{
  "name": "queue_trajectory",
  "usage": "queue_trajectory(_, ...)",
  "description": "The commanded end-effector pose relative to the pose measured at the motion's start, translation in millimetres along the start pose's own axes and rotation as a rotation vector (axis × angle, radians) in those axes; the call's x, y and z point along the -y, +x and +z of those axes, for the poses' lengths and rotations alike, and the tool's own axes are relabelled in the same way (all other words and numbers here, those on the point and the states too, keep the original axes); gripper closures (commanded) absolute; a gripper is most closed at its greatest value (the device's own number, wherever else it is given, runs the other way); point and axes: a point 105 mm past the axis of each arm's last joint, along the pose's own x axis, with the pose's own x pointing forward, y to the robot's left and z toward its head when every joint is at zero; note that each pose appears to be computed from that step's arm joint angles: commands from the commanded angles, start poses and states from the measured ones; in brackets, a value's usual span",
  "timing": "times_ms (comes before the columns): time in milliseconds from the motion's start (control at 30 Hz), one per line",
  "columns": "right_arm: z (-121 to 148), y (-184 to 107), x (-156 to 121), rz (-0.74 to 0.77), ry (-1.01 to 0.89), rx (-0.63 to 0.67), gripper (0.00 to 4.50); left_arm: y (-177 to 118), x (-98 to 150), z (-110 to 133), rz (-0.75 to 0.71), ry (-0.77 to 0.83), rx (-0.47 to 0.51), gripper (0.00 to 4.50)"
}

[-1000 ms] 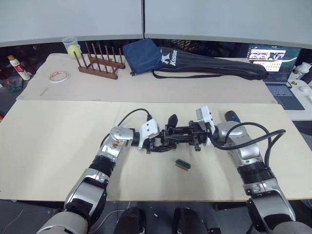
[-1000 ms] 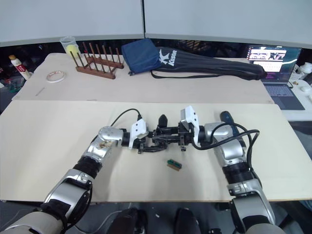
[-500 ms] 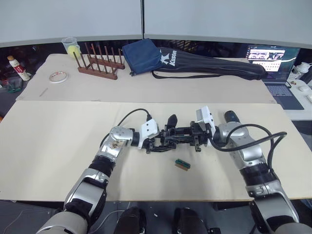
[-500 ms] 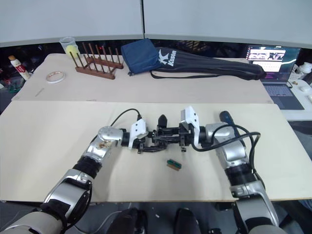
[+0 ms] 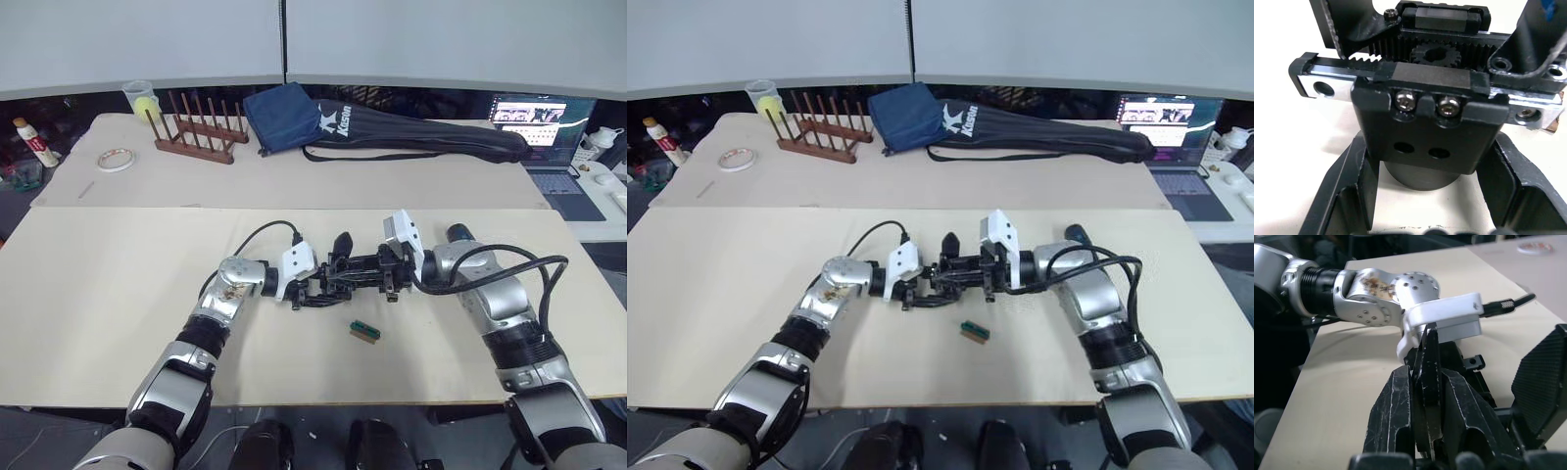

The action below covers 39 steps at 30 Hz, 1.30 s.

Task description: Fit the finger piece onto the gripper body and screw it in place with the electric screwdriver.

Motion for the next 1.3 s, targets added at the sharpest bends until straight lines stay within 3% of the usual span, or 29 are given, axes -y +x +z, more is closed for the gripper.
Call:
queue_trajectory(33,-51.9,-0.9,-13.0,0.012,0.186,-0.192,4.15,-3.2,-5.9,13.4,0.009,0.039,0.029,2.22)
queue_trajectory(267,-61.3,-2.3,-3.7,0.041,0.122,-0.287,4.15,-1.1,-6.5,15.6,0.008,0.045,0.033,2.22)
queue_trajectory(500,-63.2,-6.3,-5.2,0.058,0.152,-0.303,4.15,-3.2,-5.7,13.6,0.014,0.043,0.031,2.22)
queue_trajectory(1100,-51.6,-7.2,-3.3,0.029,0.104,-0.22,4.15,-3.0,-5.3,13.4,0.008,0.054,0.026,2.22)
queue_trajectory(1300,-29.6,-5.2,-1.9,0.025,0.022,-0.108,4.15,-4.1,-5.3,11.8,0.008,0.054,0.021,2.22)
